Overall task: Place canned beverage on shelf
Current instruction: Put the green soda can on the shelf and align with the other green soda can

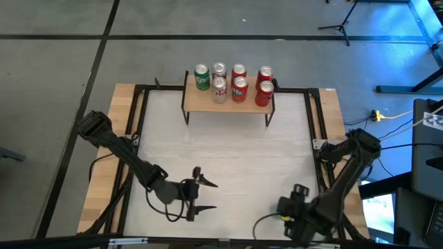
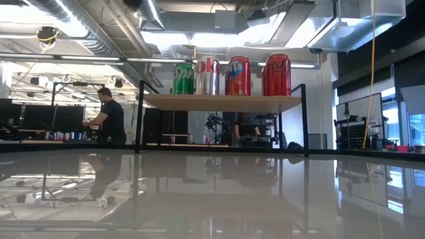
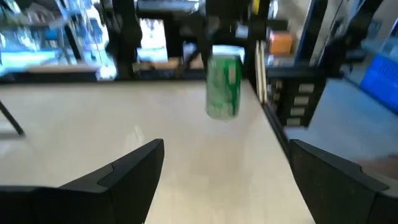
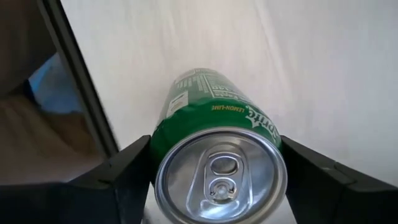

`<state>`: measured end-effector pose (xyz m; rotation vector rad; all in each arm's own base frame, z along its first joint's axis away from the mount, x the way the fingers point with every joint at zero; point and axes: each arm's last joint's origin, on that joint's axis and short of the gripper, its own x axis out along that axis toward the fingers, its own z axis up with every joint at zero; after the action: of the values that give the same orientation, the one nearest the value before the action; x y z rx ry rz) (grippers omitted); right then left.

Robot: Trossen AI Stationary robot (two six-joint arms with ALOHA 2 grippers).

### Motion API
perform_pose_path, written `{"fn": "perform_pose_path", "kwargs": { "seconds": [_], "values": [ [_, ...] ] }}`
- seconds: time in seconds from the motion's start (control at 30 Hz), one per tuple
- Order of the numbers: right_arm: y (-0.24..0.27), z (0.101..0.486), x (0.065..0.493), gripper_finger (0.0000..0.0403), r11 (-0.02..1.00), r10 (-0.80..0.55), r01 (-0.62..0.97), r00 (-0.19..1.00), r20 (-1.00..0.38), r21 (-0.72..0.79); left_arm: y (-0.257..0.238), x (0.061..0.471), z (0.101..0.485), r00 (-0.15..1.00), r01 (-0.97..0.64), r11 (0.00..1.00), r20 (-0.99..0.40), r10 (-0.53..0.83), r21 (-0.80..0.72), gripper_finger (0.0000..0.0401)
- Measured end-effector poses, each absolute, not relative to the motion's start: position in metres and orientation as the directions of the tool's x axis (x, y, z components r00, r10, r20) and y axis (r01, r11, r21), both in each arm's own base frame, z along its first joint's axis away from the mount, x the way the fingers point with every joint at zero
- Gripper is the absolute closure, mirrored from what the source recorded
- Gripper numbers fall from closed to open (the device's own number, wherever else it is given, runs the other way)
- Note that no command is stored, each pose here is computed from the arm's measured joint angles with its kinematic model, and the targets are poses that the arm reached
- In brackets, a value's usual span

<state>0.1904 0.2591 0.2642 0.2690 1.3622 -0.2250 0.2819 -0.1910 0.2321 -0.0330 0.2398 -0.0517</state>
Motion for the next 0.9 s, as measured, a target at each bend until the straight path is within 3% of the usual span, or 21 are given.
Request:
{"fn": "perform_pose_path", "kwargs": {
  "seconds": [0.4,0.9],
  "values": [
    [0.196,0.287,0.265,0.0119,0.981,-0.053,0.195,0.286,-0.957,0.004,-0.201,0.291,0.180,0.932,-0.063,0.997,-0.360,0.047,-0.033,0.0069],
    [0.086,0.289,0.334,0.0117,0.982,-0.089,0.186,0.375,-0.923,-0.019,-0.186,0.300,0.176,0.918,-0.103,0.995,-0.386,0.089,-0.015,0.0069]
  ]
}}
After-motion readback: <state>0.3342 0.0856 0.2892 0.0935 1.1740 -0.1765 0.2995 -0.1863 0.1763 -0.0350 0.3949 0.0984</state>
